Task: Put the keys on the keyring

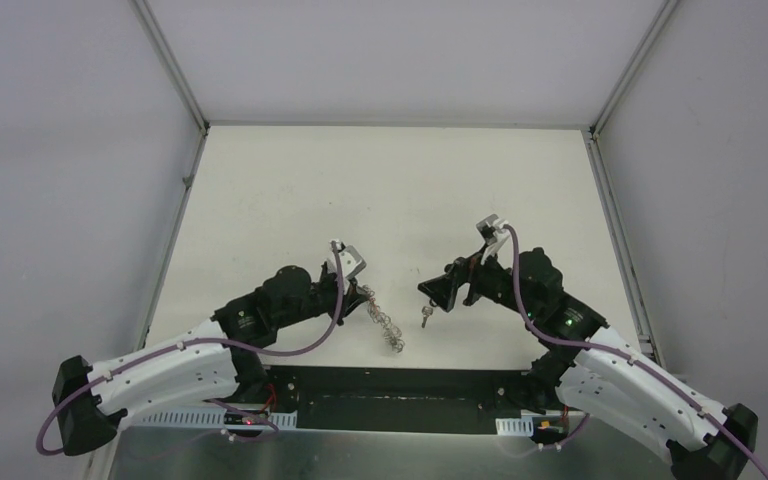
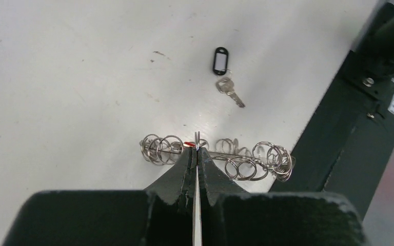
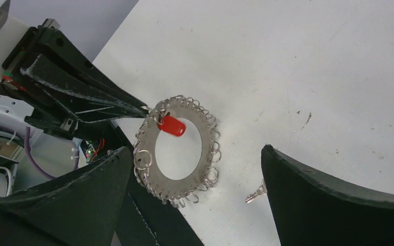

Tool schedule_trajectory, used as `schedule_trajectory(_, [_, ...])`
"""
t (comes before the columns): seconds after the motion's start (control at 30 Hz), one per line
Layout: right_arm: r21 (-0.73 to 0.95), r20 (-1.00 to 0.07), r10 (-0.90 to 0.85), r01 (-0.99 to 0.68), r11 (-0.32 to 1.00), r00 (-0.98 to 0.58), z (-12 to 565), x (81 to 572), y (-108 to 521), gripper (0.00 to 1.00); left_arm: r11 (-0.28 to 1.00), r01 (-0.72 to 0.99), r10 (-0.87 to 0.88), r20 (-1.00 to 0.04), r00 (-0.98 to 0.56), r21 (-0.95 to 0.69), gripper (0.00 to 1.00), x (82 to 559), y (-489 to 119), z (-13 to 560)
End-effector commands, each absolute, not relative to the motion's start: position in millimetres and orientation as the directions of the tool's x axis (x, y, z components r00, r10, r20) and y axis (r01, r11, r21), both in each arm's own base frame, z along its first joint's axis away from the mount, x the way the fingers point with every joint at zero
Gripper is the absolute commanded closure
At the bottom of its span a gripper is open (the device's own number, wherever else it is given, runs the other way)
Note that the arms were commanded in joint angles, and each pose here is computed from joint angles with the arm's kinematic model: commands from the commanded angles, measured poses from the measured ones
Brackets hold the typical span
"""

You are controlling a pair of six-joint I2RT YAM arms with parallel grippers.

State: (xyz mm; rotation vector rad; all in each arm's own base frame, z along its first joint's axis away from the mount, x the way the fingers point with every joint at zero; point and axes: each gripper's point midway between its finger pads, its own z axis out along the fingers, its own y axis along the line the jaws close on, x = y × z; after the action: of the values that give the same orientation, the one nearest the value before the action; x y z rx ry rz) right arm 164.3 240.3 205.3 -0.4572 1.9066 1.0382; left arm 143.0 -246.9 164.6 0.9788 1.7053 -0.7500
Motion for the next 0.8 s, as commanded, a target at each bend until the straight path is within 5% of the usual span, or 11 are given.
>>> schedule_trajectory(0.0, [0.530,-0.803,0.138,-0.588,0.611,-0.580,202.5,167.4,235.5,0.00,0.653,0.752,0.171,-0.950,-0.260,-0.088,0.99,178.5,-252.2,188.1])
schedule_trajectory(0.37, [0.530,-0.758,0.084,-0.535,0.658,-0.647,183.6,166.0,232.0,0.00,0.836,0.538,0.164,-0.886,-0.433,-0.109,0.84,229.3,-267.8,174.9])
schedule_trajectory(0.63, [0.520,-0.715,0.036,-0.497,0.695,-0.698,165.0,173.5,238.5,0.00,0.882,0.433,0.068,-0.859,-0.508,-0.187,0.27,235.1,-248.9,181.0])
schedule_trajectory(0.77, [0.510,-0.684,0.005,-0.473,0.718,-0.730,153.5,181.5,245.8,0.00,0.897,0.365,-0.006,-0.830,-0.557,-0.251,0.14,225.0,-230.2,175.7])
